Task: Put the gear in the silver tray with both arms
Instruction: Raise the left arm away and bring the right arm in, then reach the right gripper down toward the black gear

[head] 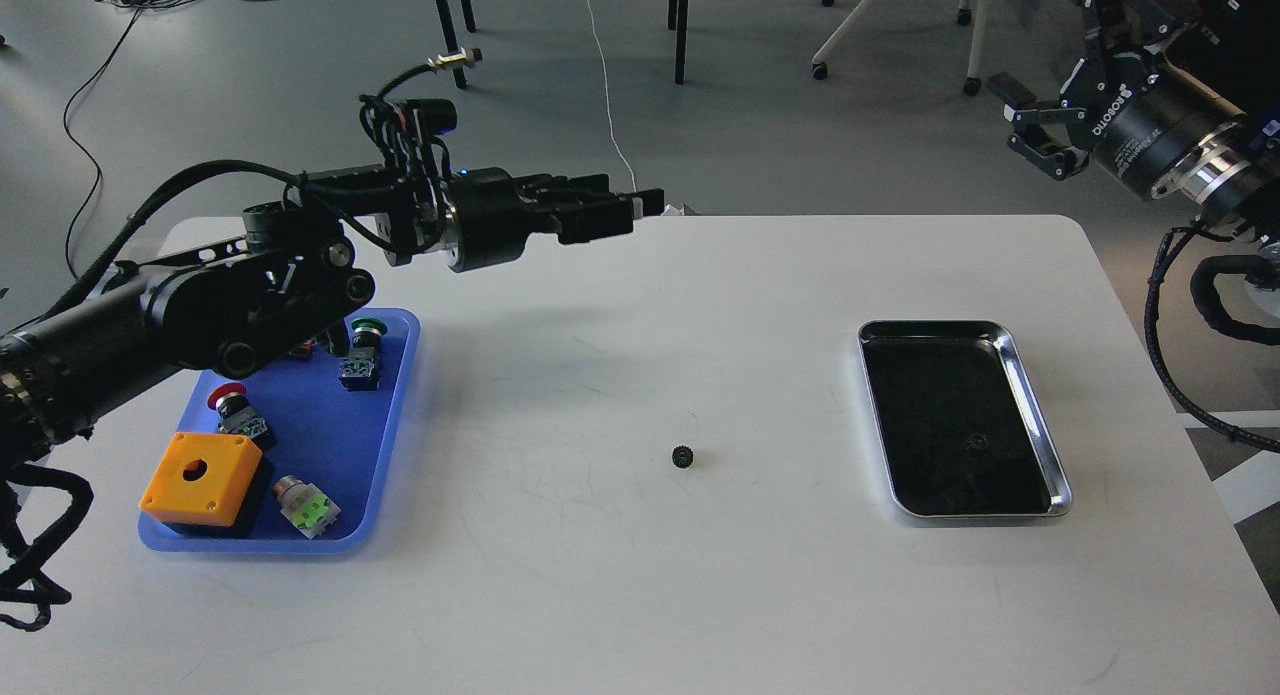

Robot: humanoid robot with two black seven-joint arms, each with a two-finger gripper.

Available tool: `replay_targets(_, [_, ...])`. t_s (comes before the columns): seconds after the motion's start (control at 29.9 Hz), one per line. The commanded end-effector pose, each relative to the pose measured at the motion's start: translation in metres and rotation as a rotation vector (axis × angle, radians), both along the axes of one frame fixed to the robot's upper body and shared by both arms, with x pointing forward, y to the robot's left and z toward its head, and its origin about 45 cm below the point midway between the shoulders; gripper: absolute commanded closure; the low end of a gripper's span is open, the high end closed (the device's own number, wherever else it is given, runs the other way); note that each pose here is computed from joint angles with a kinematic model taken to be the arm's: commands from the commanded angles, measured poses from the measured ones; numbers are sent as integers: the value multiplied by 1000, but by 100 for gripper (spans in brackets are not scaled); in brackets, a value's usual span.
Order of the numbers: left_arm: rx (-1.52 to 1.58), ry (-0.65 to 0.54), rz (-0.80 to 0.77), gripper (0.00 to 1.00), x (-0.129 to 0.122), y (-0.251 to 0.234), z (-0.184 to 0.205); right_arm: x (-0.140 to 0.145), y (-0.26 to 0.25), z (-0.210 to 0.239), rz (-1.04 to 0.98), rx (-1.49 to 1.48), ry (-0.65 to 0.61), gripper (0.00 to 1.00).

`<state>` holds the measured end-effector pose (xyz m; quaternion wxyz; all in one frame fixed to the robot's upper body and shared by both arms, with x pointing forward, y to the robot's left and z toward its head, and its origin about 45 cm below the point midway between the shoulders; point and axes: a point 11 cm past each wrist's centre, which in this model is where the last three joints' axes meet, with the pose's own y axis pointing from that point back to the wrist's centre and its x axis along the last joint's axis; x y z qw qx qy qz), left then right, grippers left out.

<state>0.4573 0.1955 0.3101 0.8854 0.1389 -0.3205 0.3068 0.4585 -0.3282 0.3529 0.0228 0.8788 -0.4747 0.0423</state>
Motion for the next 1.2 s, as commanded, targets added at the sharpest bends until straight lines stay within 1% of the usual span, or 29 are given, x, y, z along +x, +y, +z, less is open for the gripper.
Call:
replay_targets(0.0, [-321, 99, 176, 2, 13, 56, 33, 9, 42, 21, 128, -177, -26, 2])
replay_targets(0.13, [-550, 98, 331, 2, 16, 129, 70, 7, 103, 11, 352, -510, -20, 2])
replay_targets(0.27, [-766, 189, 395, 2, 4, 183, 69, -2, 168, 6, 558, -779, -68, 2])
replay_targets(0.33, [-878, 237, 393, 2, -2, 199, 66, -7, 191, 0, 637, -882, -94, 2])
replay_targets(0.4, [-964, 259, 391, 2, -7, 211, 66, -18, 217, -16, 738, -974, -111, 2])
replay_targets(0.57, [-1029, 276, 420, 2, -10, 221, 60, -55, 262, -81, 1027, -1262, -151, 4])
replay_targets(0.7, [-1044, 292, 429, 2, -11, 221, 52, -47, 227, -103, 1019, -1381, -179, 8])
replay_targets(0.77, [-1037, 311, 442, 2, -15, 223, 41, -46, 204, -122, 1010, -1432, -170, 10])
replay_targets(0.83, [-1038, 317, 441, 2, -18, 225, 40, -46, 192, -135, 1006, -1453, -156, 12])
replay_targets(1.0, [-1042, 287, 447, 2, -19, 235, 50, -51, 190, -150, 998, -1418, -148, 15])
replay_targets(1.1, [-1046, 276, 444, 2, -19, 236, 54, -53, 212, -149, 955, -1317, -203, 16])
replay_targets(1.17, [-1047, 278, 442, 2, -19, 235, 53, -53, 218, -147, 923, -1274, -209, 16])
